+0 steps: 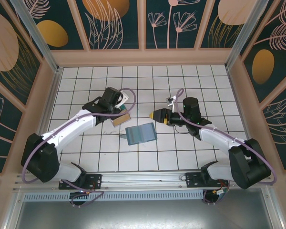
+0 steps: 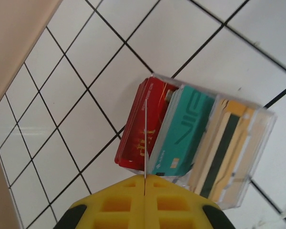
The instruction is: Take the credit cards out of the card holder
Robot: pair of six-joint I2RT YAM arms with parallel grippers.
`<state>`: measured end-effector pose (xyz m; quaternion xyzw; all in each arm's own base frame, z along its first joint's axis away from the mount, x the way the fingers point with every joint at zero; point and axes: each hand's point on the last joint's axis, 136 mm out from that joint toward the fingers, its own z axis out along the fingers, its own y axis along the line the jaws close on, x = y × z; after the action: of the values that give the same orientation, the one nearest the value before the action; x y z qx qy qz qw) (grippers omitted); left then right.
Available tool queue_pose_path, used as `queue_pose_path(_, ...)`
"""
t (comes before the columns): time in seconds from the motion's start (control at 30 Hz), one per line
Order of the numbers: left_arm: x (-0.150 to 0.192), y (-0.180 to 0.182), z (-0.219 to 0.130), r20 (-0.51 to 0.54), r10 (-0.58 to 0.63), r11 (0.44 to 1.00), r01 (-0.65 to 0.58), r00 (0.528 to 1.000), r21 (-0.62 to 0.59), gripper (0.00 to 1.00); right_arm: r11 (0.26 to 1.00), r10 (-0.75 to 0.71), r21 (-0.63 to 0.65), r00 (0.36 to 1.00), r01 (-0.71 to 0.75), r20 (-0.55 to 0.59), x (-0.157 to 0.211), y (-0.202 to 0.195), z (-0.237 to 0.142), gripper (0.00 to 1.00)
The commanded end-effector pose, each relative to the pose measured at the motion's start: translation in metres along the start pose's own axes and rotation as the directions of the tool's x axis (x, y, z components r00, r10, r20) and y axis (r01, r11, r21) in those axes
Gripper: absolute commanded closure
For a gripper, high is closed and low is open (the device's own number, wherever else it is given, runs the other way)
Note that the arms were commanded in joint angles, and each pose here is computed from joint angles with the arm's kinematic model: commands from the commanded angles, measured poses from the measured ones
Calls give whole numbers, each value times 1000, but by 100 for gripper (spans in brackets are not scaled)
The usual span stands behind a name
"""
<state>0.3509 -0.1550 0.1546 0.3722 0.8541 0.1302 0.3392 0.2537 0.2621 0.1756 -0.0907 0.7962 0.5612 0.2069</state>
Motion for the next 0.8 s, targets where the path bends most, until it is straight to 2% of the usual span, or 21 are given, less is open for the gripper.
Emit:
queue_pose_path(0.0,-12,17,4,22,102,995,-102,995,-23,100,999,-52,-12,999,52,16,-12,10,-3,1)
queue_pose_path(0.17,-10,12,18,3,191,982,-191,982,-5,100,999,-45,-2,999,45,8,-13,6,-3,1)
queue_pose_path(0.4,-20,4,33,39,184,982,-186,982,35,100,999,-31,9,999,31,8,-17,-1,-2,1)
queue_pose_path(0.77,-13,-6,55,12,205,977,-206,979,53,100,1000,-14,20,1000,14,13,-20,-8,-3,1)
